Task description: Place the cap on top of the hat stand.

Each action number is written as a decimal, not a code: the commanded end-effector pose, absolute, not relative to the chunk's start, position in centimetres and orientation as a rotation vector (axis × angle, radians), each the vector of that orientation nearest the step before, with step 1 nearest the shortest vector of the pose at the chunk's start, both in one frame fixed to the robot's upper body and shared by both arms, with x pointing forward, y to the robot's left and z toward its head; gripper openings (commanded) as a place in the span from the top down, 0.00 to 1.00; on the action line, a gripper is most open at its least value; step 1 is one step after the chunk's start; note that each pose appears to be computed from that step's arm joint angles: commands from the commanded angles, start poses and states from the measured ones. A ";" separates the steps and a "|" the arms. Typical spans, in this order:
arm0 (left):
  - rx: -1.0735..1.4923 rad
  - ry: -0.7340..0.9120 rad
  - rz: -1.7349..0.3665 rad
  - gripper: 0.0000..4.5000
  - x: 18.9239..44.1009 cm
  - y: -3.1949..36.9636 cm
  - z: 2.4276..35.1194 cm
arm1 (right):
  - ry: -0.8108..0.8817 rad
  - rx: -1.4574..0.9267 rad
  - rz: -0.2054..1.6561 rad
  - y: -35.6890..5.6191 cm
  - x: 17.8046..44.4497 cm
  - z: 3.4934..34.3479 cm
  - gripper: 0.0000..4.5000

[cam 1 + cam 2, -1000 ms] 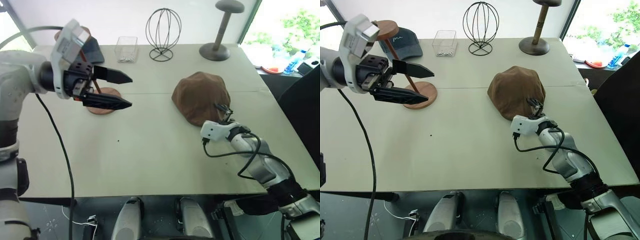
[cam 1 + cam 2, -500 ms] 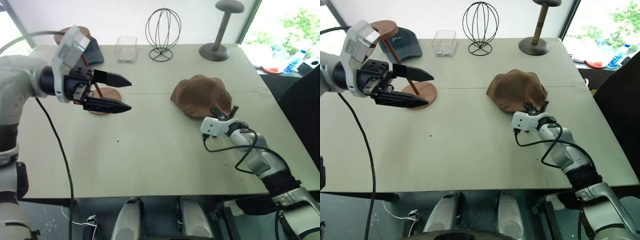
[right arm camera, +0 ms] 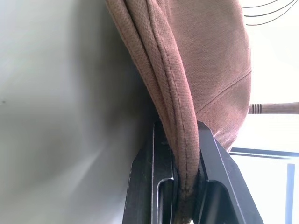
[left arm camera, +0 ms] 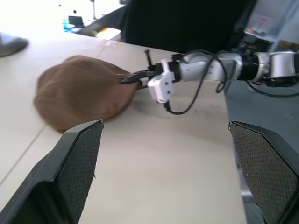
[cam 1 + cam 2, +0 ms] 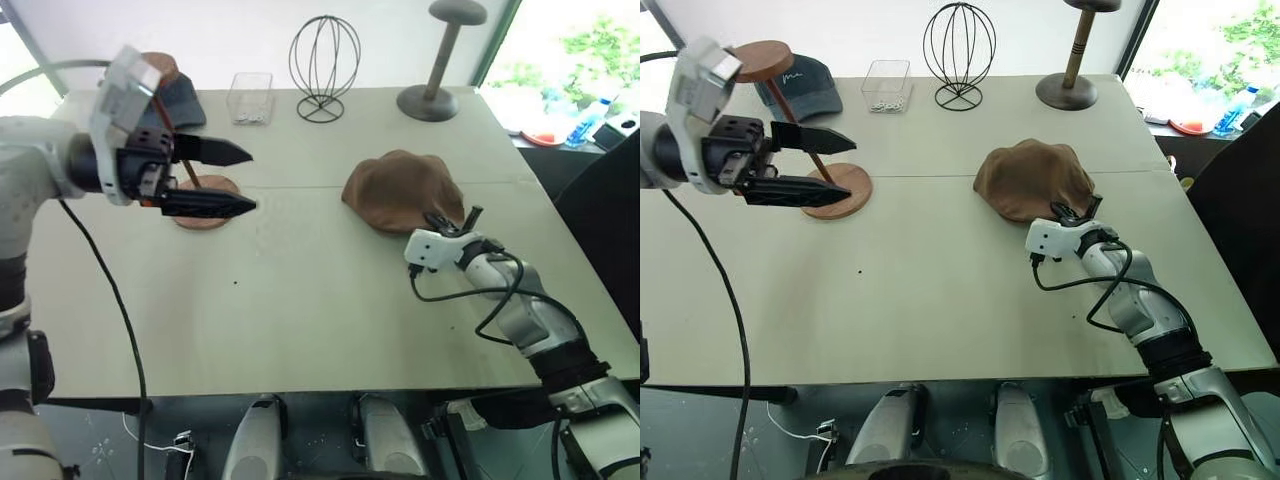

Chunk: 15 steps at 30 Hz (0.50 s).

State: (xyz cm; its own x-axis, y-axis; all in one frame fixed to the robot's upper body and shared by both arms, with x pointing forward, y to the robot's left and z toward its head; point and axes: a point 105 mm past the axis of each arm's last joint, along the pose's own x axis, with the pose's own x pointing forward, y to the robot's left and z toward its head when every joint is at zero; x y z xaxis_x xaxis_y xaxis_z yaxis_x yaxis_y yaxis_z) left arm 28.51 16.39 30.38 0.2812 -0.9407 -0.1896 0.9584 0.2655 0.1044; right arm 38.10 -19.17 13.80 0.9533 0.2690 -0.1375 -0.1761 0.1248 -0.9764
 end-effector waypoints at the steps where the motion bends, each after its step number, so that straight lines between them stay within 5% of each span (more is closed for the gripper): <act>1: 0.210 -0.002 -1.160 0.00 27.7 18.5 32.5 | -0.264 -1.426 0.289 -17.1 38.6 19.8 1.00; 15: 0.163 -0.174 -0.514 0.00 22.0 29.9 35.0 | -0.870 -1.180 0.399 -1.7 40.2 37.9 1.00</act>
